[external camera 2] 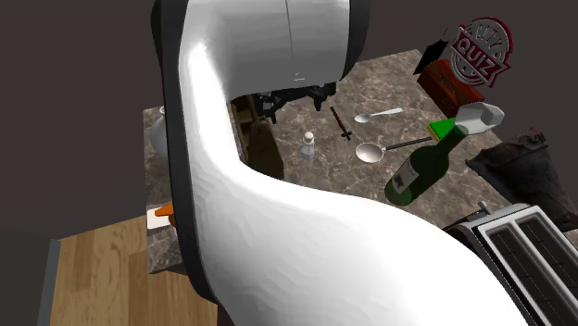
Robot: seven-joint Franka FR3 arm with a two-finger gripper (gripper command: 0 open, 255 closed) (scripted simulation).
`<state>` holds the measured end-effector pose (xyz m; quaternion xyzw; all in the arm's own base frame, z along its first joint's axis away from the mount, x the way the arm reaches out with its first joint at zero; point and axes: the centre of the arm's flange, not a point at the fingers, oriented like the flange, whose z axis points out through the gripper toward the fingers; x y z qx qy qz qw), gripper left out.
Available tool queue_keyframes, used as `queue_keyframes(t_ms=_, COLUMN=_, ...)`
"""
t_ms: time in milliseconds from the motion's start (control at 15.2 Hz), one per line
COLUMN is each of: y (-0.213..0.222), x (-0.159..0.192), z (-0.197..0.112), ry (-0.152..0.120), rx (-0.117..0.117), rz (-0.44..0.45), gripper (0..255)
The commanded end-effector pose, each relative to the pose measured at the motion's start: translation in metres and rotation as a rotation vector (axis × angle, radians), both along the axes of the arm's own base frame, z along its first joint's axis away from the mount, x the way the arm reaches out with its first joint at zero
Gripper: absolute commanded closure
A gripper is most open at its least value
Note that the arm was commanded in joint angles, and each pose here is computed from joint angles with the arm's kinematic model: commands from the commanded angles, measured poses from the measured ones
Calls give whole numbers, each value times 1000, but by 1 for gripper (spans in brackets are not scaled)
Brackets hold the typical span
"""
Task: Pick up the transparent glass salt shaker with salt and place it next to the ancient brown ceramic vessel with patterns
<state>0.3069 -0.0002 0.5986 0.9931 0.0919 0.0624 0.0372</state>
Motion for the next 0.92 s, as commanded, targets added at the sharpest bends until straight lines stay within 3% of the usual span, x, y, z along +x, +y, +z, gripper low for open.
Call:
queue_keyframes(t_ms=0, y=0, x=0, z=0, ry=0, rx=0, rz=0, gripper=0)
queue_keyframes(t_ms=858, y=-36, x=49, z=-159, ry=-70, rx=42, rz=-267, gripper=0)
